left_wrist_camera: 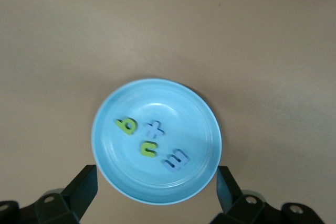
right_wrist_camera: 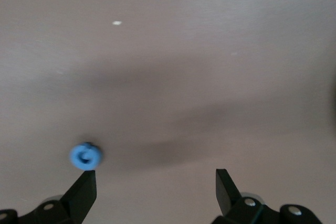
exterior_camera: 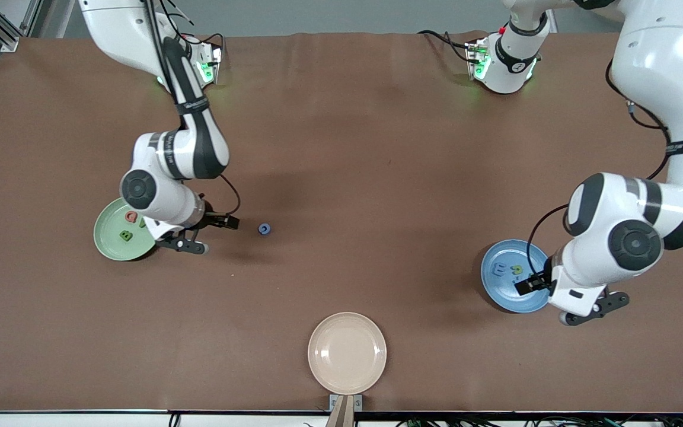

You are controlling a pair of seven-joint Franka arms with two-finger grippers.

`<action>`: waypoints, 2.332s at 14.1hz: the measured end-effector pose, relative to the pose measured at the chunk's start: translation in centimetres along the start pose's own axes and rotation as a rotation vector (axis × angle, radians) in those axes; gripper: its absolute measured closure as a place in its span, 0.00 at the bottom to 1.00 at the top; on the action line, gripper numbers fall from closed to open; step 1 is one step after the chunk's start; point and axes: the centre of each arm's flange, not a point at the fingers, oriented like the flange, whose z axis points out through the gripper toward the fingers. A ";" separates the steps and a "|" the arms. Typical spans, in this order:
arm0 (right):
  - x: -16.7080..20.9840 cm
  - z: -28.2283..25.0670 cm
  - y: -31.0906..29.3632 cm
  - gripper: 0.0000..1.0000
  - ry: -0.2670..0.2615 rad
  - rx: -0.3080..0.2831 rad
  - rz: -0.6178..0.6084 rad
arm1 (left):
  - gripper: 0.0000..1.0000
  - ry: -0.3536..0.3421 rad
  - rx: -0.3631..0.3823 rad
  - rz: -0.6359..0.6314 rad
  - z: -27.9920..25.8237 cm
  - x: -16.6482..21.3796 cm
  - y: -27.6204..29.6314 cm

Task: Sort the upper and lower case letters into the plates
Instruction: 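Grasp the blue G with the right gripper while the left returns to rest, then carry the blue G onto the green plate and open the right gripper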

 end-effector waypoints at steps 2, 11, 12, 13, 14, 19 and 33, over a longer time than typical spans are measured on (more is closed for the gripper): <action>-1.4 1.1 -2.7 0.00 0.053 -0.003 0.059 | 0.00 0.037 0.006 0.051 -4.0 0.5 -2.3; -4.4 8.0 -8.6 0.07 0.169 -0.059 0.153 | 0.00 -0.053 -0.029 0.206 -19.7 -4.7 -11.1; -4.3 8.0 -8.7 0.07 0.170 -0.060 0.152 | 0.00 -0.066 -0.057 0.222 -21.0 -5.2 -12.4; -4.3 7.9 -8.7 0.15 0.170 -0.060 0.153 | 0.00 -0.073 -0.075 0.228 -22.2 -5.8 -13.6; -4.3 7.9 -8.7 0.25 0.170 -0.060 0.153 | 0.00 -0.075 -0.080 0.230 -23.3 -6.6 -14.2; -4.3 7.9 -8.7 0.47 0.171 -0.060 0.154 | 0.00 -0.091 -0.058 0.241 -25.0 -12.1 -13.7; -3.8 6.4 -8.0 0.65 0.091 -0.101 0.099 | 0.00 -0.095 -0.057 0.243 -25.2 -14.5 -14.2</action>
